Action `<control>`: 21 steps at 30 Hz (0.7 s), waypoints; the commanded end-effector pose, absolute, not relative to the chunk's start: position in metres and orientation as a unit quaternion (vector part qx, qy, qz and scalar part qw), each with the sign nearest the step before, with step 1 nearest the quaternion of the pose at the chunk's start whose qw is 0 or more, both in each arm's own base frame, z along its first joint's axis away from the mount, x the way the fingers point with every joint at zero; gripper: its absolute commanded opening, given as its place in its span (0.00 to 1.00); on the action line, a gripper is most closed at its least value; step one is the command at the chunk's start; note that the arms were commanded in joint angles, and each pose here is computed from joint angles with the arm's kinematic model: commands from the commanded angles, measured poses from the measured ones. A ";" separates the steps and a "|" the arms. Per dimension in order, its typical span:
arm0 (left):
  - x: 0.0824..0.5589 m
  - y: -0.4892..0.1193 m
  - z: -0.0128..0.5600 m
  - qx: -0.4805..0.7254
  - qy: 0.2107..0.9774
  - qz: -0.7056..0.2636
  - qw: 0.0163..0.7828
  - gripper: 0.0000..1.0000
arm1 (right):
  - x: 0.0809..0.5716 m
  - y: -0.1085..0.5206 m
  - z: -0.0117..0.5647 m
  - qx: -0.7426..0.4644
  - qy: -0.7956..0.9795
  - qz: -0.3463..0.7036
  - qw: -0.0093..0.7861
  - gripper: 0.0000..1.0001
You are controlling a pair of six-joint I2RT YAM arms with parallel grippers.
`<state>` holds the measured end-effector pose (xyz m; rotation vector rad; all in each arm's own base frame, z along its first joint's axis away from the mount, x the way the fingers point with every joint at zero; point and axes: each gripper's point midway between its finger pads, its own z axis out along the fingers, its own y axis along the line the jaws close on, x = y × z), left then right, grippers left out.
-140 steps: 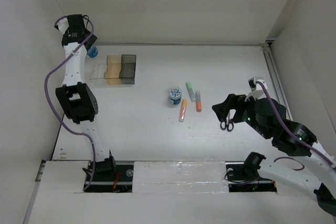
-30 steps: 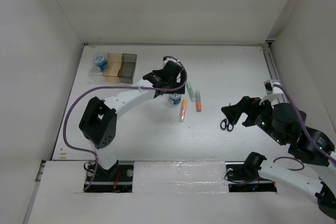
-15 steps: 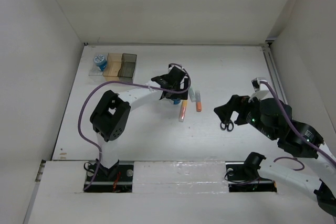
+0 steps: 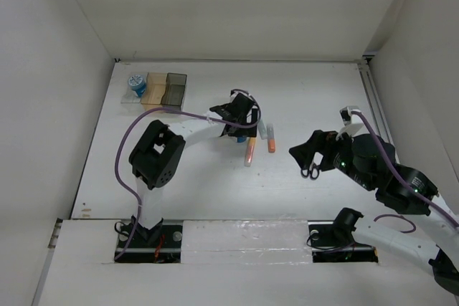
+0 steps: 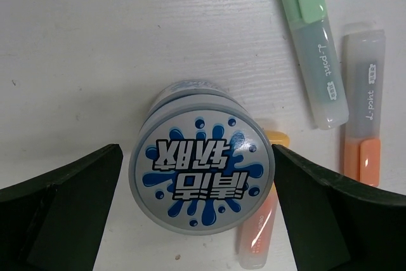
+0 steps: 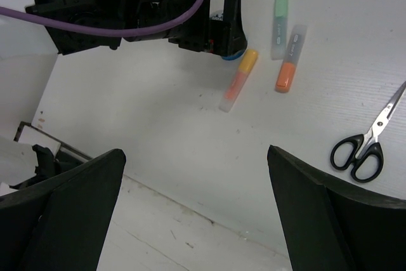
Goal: Sort the stationery into containers
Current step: Pick up the stationery from the center of the board.
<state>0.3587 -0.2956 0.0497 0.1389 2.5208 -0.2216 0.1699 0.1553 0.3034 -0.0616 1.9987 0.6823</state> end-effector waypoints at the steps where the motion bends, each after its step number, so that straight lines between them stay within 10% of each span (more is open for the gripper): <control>1: 0.378 -0.301 0.072 0.038 0.938 -0.101 0.329 1.00 | 0.171 0.162 0.314 -0.024 0.809 0.303 0.503 1.00; 21: 0.379 -0.298 0.077 0.035 0.940 -0.099 0.324 0.82 | 0.170 0.161 0.312 -0.024 0.809 0.303 0.503 1.00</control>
